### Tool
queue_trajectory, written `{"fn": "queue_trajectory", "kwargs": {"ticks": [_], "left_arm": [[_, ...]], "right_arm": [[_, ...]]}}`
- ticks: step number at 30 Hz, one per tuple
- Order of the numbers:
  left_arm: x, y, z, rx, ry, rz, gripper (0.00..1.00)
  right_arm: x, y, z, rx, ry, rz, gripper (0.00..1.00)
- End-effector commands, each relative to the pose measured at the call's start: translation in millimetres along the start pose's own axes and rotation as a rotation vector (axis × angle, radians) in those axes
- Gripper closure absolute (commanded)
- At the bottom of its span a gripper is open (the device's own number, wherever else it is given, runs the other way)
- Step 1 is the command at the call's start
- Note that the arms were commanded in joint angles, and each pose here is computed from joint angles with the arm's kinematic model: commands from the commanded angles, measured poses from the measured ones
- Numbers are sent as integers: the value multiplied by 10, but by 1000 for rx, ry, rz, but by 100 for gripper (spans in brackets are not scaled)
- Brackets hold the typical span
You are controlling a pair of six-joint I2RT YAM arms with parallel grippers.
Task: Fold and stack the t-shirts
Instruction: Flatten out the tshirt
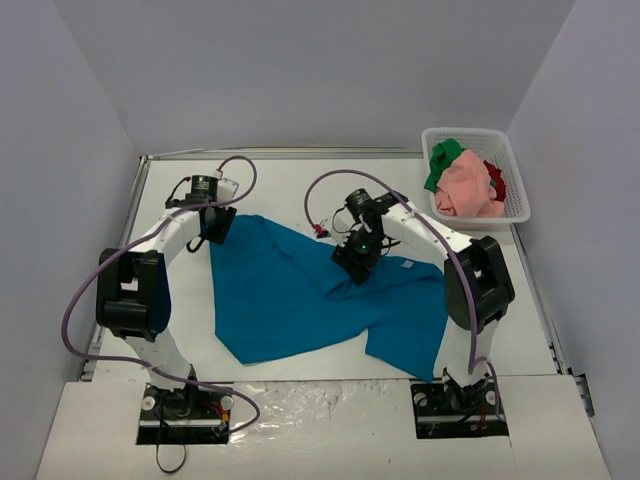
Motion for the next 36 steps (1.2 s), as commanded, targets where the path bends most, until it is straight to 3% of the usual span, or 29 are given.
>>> {"fn": "queue_trajectory", "kwargs": {"ticks": [1,9,21,24,26,35,36], "left_arm": [[95,57,189,7,-58,21,42],[30,36,122,6,-43,22,42],[-39,4,18,-2,-14,10,43],[-49,-9,-5,-6,-7,7,42],[-45,-5,-3,-7,-9,10,43],[-35,-4,16,-11,-17,19,43],[-40,-7,17,-13,-15,18,43]], "right_arm": [[-92,-329,279,-17,-73,-102,52],[62,-659,184,-11,-102,-162,51],[25,-666,-322,99,-11,-184,58],[0,-650,-317,99,-4,-181,77],[-9,-641,-287,94,-5,-181,100],[6,-607,-49,55,-47,-184,100],[4,-601,-40,58,-50,-188,90]]}}
Point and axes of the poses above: each gripper's point midway between its finger pads, its own z axis back along the fingers, its own y axis along the line the jaws close on, x = y × z, the point moved 7 cm from there along z, back along the fingers, and after that the axes turned 2 degrees about z, right-handed, at the moved point
